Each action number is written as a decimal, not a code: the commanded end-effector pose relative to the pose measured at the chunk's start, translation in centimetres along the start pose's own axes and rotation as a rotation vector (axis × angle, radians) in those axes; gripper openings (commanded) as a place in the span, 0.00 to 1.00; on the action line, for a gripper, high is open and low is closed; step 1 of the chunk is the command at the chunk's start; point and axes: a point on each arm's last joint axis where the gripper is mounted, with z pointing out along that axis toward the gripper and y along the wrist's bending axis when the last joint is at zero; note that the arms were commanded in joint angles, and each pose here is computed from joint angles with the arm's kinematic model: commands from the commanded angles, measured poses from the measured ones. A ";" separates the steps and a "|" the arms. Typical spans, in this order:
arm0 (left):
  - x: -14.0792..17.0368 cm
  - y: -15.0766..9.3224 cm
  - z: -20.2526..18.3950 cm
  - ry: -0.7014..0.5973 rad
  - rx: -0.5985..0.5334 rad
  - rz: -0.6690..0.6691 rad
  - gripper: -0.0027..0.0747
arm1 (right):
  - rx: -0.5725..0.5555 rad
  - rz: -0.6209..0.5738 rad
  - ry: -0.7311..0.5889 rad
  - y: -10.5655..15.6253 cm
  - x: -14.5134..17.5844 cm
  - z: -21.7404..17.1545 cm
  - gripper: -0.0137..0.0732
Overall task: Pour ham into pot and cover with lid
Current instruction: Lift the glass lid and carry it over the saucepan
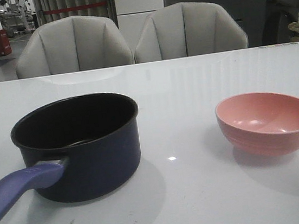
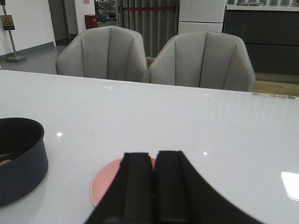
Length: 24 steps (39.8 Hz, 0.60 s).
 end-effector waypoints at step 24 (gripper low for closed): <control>1.5 -14.7 -1.6 0.000 0.129 0.391 0.31 | 0.008 -0.006 -0.089 0.0 -1.4 -0.1 0.30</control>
